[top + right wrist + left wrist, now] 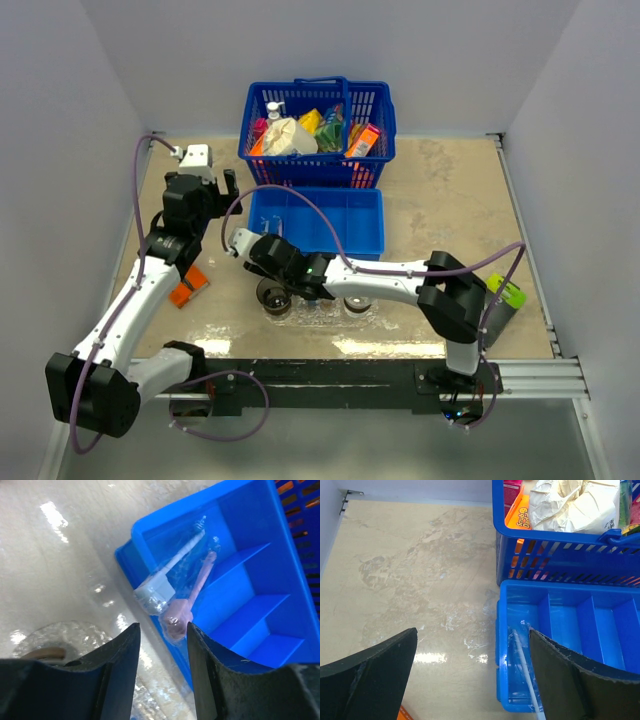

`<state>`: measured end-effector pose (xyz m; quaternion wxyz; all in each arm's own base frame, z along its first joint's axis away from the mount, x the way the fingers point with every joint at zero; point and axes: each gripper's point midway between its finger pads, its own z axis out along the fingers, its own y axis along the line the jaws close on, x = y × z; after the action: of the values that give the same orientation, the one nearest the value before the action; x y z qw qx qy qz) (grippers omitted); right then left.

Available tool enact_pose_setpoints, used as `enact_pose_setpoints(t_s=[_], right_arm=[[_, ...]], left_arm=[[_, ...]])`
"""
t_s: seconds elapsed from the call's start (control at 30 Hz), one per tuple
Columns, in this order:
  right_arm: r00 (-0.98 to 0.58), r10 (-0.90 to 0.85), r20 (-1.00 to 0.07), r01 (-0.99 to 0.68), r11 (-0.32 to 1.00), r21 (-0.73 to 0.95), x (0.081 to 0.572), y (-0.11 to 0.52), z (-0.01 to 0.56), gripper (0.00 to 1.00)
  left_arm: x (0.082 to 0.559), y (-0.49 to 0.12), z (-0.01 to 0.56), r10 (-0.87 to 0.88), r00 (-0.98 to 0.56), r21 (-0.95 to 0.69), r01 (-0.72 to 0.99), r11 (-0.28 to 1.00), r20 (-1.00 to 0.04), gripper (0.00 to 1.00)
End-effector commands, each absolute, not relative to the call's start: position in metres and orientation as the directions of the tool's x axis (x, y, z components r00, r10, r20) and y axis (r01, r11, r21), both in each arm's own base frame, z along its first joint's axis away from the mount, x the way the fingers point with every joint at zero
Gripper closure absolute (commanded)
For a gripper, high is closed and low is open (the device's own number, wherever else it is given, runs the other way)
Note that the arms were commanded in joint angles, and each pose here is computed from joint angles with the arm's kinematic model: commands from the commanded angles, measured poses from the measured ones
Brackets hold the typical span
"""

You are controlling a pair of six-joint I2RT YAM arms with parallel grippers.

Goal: Prepare toiletry sets of a toothbrush and toothpaste on the tray

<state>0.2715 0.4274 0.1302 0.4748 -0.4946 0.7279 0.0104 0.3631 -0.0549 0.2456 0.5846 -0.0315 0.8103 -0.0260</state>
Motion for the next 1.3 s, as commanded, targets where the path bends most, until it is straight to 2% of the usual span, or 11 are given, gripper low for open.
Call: enact_pose_setpoints(t_s=[0.0,0.23,0.5,1.1,1.27], right_arm=[[-0.038,-0.71,-0.704,-0.698,0.522,-0.489,0.279,0.428,0.138,0.54],[-0.039,-0.709,-0.704,-0.669,0.542,-0.508,0.285,0.427,0.136,0.54],[-0.032,-0.728,-0.685,-0.657,0.532,-0.534,0.29,0.43,0.127,0.58],[-0.033,-0.719,-0.694,-0.633,0.552,-0.542,0.293,0.419,0.137,0.83],[-0.026,-0.692,-0.722,-0.625,0.575,-0.528,0.29,0.413,0.155,0.84]], left_arm=[[0.368,-0.054,0.267,-0.113,-0.264,-0.107,-0.038,0.994,-0.958,0.03],[0.369,-0.056,0.266,-0.111,-0.269,-0.107,-0.028,0.994,-0.957,0.03],[0.369,-0.056,0.267,-0.107,-0.265,-0.104,-0.025,0.994,-0.958,0.03],[0.369,-0.057,0.266,-0.102,-0.267,-0.101,-0.02,0.995,-0.958,0.03],[0.37,-0.057,0.264,-0.101,-0.271,-0.1,-0.02,0.995,-0.957,0.03]])
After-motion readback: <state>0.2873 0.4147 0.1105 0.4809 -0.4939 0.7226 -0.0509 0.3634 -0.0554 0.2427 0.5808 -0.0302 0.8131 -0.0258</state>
